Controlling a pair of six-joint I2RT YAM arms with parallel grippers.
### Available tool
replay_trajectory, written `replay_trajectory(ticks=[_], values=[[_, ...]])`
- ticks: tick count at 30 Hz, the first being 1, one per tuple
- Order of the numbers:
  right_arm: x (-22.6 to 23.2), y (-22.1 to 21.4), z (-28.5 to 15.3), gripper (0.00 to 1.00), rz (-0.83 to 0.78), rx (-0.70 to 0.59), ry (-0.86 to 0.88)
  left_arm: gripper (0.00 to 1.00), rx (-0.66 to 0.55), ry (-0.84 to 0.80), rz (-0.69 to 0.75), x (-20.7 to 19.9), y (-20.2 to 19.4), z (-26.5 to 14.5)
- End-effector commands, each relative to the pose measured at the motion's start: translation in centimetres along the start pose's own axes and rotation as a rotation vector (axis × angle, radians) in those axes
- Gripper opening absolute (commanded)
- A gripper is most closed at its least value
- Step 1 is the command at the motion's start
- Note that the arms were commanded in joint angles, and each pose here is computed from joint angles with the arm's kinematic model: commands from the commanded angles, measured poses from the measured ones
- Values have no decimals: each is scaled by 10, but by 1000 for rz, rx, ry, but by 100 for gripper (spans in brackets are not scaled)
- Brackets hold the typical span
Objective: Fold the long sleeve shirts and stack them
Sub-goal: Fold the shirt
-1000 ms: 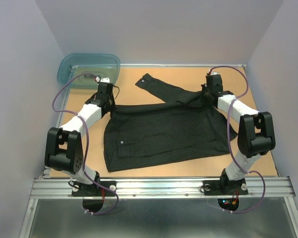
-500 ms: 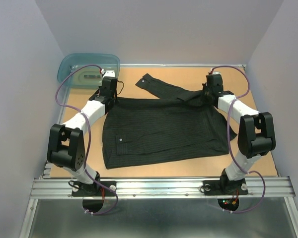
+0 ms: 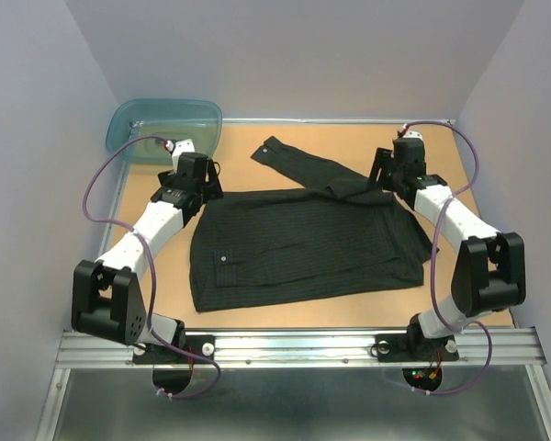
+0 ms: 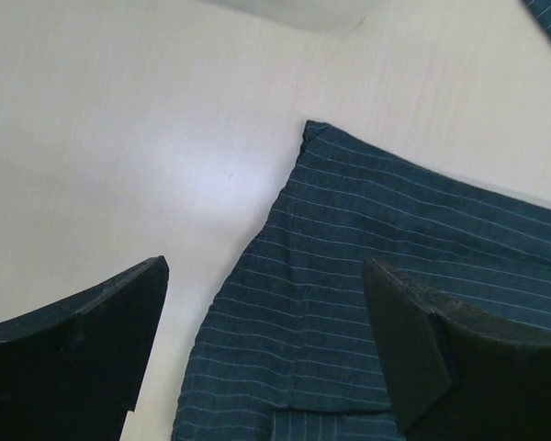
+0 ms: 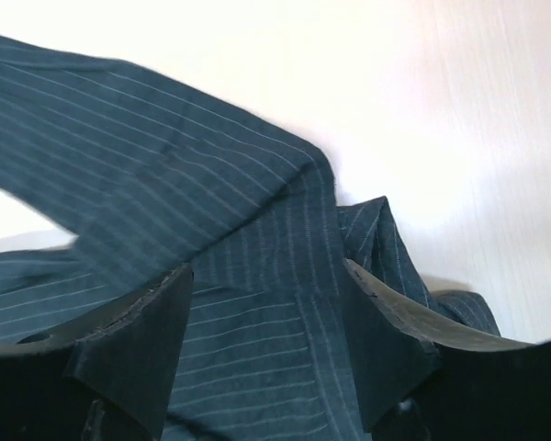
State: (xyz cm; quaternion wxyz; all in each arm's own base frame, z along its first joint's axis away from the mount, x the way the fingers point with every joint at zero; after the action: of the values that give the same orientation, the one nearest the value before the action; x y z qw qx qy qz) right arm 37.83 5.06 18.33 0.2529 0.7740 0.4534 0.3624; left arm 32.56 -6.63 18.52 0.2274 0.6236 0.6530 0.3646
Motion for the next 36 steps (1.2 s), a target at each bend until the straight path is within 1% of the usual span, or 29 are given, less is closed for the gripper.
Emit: replay_trajectory(ticks=[1,2,3,4,5,7,10,11,13,17,20,21,24,28,32,33,35,36], values=[[14,12,-30,70,38,-14,126,99,-89,-38,-103,5,29,-36],[14,8,-32,70,46,13,146,99,-80,-66,-96,1,25,-39],[14,-5,-33,70,61,61,161,99,-65,-136,-86,-9,19,-44],[16,-16,-36,70,69,124,199,99,-47,-176,-80,-17,13,-46],[16,-24,-37,70,77,161,206,99,-22,-217,-69,-25,6,-46],[11,-52,-38,70,107,253,203,99,49,-300,-31,-50,-19,-47],[4,-76,-39,70,141,323,184,99,146,-349,11,-70,-49,-42],[-2,-89,-39,70,143,355,168,99,169,-368,29,-76,-56,-41],[-7,-99,-39,70,154,388,151,99,211,-382,57,-82,-67,-36],[-22,-124,-36,70,152,474,90,98,275,-380,96,-86,-82,-25],[-37,-145,-35,70,149,543,17,97,361,-379,131,-90,-99,-15],[-43,-153,-37,70,153,575,-12,97,411,-370,146,-90,-110,-11],[-52,-166,-42,70,171,624,-47,97,496,-372,176,-89,-130,-8],[-68,-189,-58,70,206,711,-133,97,560,-411,181,-87,-148,-15],[-78,-204,-77,72,239,797,-169,97,599,-445,187,-80,-161,-27],[-76,-202,-81,72,246,796,-161,97,620,-443,194,-77,-167,-31],[-69,-195,-86,72,262,792,-126,97,611,-465,212,-74,-166,-38],[-57,-175,-87,72,256,729,-78,97,601,-471,219,-71,-163,-44]])
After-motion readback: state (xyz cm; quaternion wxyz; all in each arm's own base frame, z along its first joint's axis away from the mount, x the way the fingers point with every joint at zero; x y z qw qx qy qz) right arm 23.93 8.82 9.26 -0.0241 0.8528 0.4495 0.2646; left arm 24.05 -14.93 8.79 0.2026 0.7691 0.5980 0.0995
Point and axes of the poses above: each gripper's point midway between its finger pads, its own z axis out along the fingers, its own x axis along the line the jaws close on, y = z × x, the point moved 7 cm from there along -z, back along the fingers, and after that the axes turned 15 degrees about z, right-handed, at the moved point
